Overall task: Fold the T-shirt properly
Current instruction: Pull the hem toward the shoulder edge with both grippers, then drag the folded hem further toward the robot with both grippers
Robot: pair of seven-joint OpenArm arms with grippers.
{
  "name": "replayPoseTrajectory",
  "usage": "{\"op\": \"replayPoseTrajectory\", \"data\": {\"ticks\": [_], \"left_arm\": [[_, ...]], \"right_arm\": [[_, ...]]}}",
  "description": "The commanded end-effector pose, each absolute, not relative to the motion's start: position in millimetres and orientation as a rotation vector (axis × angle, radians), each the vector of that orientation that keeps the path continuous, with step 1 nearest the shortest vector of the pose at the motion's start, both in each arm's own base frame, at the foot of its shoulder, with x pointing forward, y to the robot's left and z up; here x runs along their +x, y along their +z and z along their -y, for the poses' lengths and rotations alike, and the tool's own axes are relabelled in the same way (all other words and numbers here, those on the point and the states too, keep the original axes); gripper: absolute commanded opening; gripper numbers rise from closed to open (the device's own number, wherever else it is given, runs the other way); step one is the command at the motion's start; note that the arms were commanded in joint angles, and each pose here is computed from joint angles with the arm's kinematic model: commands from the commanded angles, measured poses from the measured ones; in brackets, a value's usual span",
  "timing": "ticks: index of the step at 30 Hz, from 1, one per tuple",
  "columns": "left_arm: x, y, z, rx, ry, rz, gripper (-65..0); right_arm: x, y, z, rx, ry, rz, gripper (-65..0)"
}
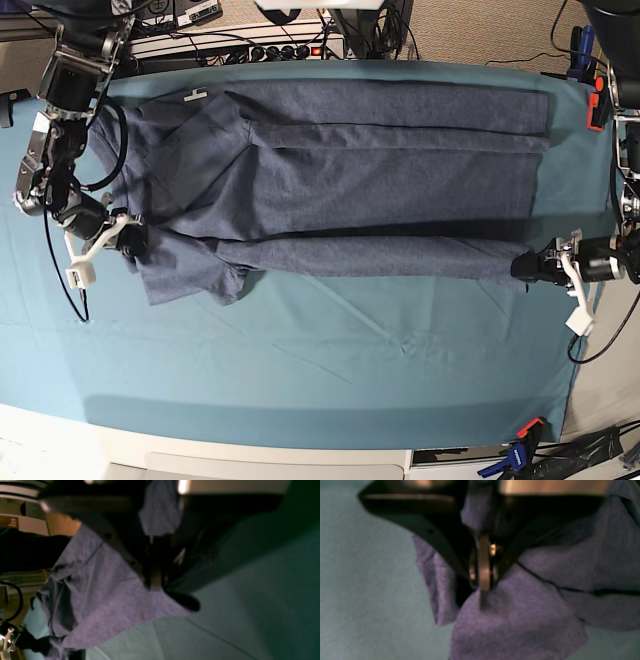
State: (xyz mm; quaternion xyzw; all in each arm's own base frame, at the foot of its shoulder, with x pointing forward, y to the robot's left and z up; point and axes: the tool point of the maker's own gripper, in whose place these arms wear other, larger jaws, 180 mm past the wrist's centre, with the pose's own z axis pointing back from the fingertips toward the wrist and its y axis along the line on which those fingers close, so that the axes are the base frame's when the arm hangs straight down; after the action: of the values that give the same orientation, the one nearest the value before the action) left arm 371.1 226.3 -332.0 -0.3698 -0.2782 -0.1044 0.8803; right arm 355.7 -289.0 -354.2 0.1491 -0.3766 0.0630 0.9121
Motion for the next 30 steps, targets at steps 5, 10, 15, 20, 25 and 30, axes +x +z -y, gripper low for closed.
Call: {"op": "replayPoseTrajectory", "data": {"ticks": [5,10,15,20,25,30], "left_arm": [[374,-314,-231,-0.8,-0.225,0.608,-65.0],[354,-334,-230,-0.816,-0.197,0.556,-65.0],[336,-352,-230,-0.823,-0.173,0.507,-65.0],[332,-356,-230,-0.823,-0.167,0.495,-65.0],[331,-355,-235,-0.811,-0.167,0.496,-65.0],[329,-351,-250,-0.777,-0.165,0.493,-65.0]], "right_arm": [[356,-338,292,0.284,0.163,0.816,-65.0],[345,-343,289,0.275,0.182,0.795,-65.0],[334,-353,289,0.277,0.178,0.763,-65.0],[327,-360,289,0.277,0.177,0.733,-65.0],[325,-362,291,0.272,0.18,0.718,-65.0],[325,-354,307,0.238,0.17,0.73,-65.0]]}}
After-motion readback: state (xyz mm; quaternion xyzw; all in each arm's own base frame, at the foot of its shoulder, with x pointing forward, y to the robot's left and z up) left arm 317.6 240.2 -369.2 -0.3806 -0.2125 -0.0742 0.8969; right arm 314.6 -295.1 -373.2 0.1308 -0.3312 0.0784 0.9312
